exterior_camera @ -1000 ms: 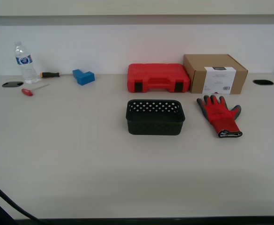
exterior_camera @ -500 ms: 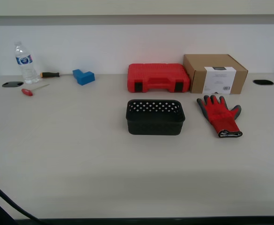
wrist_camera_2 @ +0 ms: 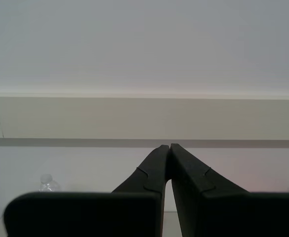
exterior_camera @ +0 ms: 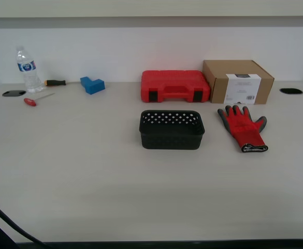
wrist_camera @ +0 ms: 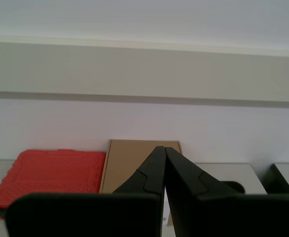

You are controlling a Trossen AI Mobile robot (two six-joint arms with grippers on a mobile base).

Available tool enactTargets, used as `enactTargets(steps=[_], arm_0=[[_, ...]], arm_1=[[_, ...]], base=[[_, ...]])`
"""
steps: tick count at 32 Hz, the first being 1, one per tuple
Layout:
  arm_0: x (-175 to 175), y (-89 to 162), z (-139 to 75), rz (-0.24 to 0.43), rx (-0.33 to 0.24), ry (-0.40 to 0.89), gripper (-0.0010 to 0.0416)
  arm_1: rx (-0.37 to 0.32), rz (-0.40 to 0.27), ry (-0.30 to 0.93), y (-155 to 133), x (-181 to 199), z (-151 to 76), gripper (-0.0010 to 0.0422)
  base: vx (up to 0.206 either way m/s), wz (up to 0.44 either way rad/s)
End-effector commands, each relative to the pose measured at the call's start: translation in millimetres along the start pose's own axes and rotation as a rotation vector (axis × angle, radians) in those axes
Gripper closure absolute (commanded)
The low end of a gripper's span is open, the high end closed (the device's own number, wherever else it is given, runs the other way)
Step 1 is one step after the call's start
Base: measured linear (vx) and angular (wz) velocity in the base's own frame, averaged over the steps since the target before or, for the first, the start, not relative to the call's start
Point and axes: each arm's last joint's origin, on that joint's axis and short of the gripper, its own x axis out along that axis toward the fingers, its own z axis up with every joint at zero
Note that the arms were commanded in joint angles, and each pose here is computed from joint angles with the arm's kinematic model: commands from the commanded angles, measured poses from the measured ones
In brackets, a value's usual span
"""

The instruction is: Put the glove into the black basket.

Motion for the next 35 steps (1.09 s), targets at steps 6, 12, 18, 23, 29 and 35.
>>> enactTargets(steps=[6,12,18,23,29,35], arm_0=[[28.2,-4.5,-32.2,-0.016,0.019,0.201,0.0405],[43.8,-22.0,-60.0,-0.056,0.05,0.351,0.0405],[57.7,-31.4,-83.8,-0.038,0.081,0.451,0.0405],[70.5,-29.4,-102.7,0.012,0.1,0.514,0.0405],[84.3,-26.6,-129.0,0.075,0.127,0.598,0.0405],[97.7,-25.9,-142.1,0.097,0.155,0.642,0.0405]], arm_1=[[0.0,0.0,-0.003,-0.1,0.1,0.4,0.0412],[0.0,0.0,-0.004,-0.1,0.1,0.4,0.0412],[0.0,0.0,-0.003,-0.1,0.1,0.4,0.0412],[0.0,0.0,-0.003,-0.1,0.1,0.3,0.0412],[0.0,0.0,-0.003,-0.1,0.1,0.3,0.0412],[0.0,0.0,-0.003,-0.1,0.1,0.3,0.0412]], base=[[0.0,0.0],[0.0,0.0],[0.0,0.0],[0.0,0.0],[0.0,0.0],[0.0,0.0]])
